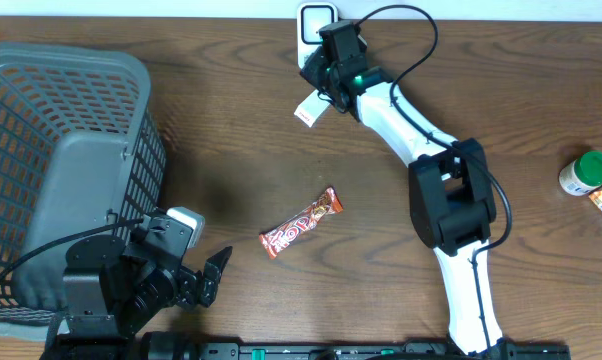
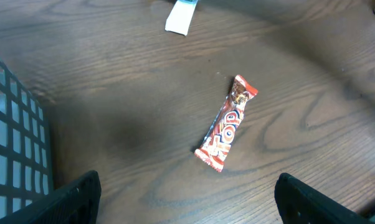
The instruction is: Scan the item barcode
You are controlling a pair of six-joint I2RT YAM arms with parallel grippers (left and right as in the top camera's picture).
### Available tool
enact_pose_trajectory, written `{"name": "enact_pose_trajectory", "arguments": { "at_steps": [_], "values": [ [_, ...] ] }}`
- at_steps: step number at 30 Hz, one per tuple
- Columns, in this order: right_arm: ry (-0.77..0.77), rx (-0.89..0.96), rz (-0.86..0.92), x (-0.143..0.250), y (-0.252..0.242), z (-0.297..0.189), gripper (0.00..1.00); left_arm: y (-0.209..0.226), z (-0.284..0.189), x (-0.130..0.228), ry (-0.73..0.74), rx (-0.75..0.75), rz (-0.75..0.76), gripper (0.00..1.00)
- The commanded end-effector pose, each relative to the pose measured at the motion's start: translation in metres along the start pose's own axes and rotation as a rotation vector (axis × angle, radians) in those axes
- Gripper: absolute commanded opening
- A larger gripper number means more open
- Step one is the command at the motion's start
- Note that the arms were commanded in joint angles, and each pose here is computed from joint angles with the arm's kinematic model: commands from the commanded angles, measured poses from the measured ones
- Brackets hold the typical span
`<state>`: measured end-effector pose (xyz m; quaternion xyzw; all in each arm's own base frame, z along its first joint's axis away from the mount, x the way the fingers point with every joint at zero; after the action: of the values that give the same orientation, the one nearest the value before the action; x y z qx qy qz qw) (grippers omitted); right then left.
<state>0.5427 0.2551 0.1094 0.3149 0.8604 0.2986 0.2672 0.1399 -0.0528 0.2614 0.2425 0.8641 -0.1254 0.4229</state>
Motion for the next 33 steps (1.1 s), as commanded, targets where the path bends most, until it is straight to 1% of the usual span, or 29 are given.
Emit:
{"name": "enact_pose_trajectory", "arguments": {
  "at_steps": [1,8,14,18,20,24,26,29,30,32,33],
  "values": [
    [0.015,0.059,0.023,0.017,-0.025,0.028,0.01,-0.002,0.0,0.0,-0.004,0.012,0.016,0.87],
    [0.028,0.099,0.026,0.024,-0.043,0.042,0.01,-0.002,0.0,0.0,-0.004,0.012,0.016,0.87],
    [0.061,0.197,0.024,0.031,-0.061,0.038,0.01,-0.002,0.0,0.0,-0.004,0.012,0.016,0.87],
    [0.098,0.279,0.004,0.035,-0.07,0.025,0.01,-0.002,0.0,0.0,-0.004,0.013,0.016,0.87],
    [0.101,0.316,-0.022,0.034,-0.071,0.014,0.01,-0.002,0.0,0.0,-0.004,0.012,0.016,0.87],
    [0.034,0.416,-0.046,0.023,-0.069,-0.019,0.01,-0.002,0.0,0.0,-0.004,0.012,0.016,0.87],
    [-0.021,0.484,-0.075,0.017,-0.063,-0.051,0.01,-0.002,0.0,0.0,-0.004,0.012,0.016,0.87],
    [-0.06,0.524,-0.108,0.014,-0.053,-0.084,0.01,-0.002,0.0,0.0,-0.004,0.012,0.016,0.87],
    [-0.057,0.514,-0.124,0.014,-0.048,-0.088,0.02,-0.002,0.0,0.0,-0.004,0.012,0.016,0.87],
    [-0.037,0.474,-0.185,0.014,-0.037,-0.097,0.25,-0.002,0.0,0.0,-0.004,0.012,0.016,0.87],
    [-0.028,0.457,-0.208,0.013,-0.033,-0.1,0.39,-0.002,0.0,0.0,-0.004,0.013,0.016,0.87]
  ]
}}
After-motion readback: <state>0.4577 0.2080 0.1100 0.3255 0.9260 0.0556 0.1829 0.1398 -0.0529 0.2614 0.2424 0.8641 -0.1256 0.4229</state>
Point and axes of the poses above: each gripper's point midway between its finger pads, its own z axis out along the fingers, its own y axis along the line the jaws close on, x = y × z, the point moved 5 cm from there along -z, back along the fingers, and after that the axes turned 6 degrees about z, right-handed, at the moved point
